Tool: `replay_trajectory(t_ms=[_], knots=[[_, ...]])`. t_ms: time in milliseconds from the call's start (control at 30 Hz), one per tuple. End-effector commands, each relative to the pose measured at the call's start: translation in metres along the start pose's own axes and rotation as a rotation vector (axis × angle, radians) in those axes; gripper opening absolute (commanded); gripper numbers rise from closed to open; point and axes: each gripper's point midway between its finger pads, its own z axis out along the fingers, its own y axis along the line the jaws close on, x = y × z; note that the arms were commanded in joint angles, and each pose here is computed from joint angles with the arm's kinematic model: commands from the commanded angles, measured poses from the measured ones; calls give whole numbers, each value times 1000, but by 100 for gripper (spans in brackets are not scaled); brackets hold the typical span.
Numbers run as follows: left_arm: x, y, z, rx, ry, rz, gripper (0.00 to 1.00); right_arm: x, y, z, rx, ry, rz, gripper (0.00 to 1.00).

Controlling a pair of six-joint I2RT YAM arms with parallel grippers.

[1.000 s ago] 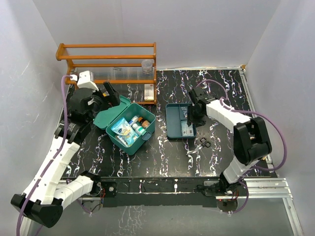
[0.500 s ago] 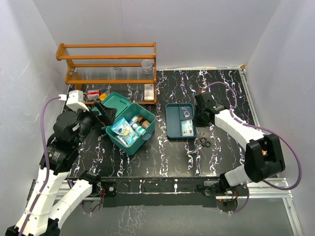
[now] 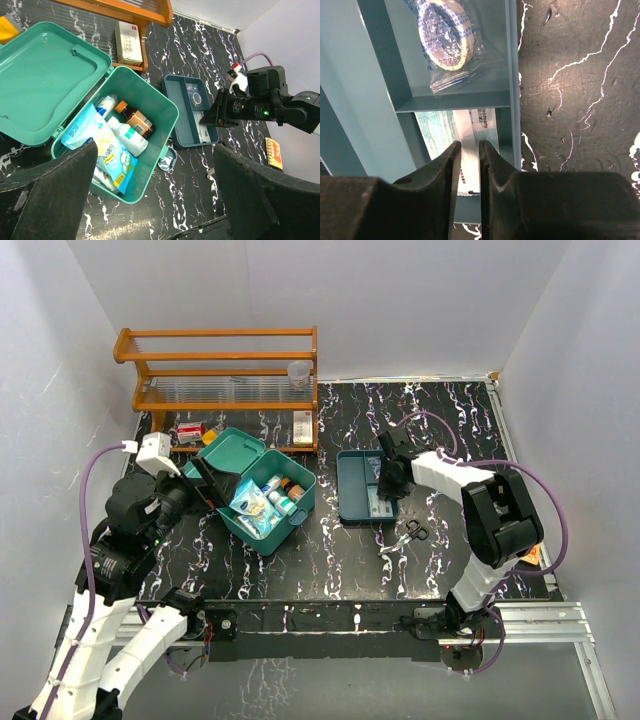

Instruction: Organize the medicine kit

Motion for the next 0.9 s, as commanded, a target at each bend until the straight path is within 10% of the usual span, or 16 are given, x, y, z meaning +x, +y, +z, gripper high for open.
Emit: replay_trajectory(t_ms=[0,400,867], knots=[[6,-5,-2,29,28,-19,98,-29,12,-13,-22,-84,4,21],[0,6,-18,-40,6,10,99,-18,-38,-103,91,-292,172,56],[-3,21,-21,-74,-59,94,99,59,-78,-95,123,-256,335,61]])
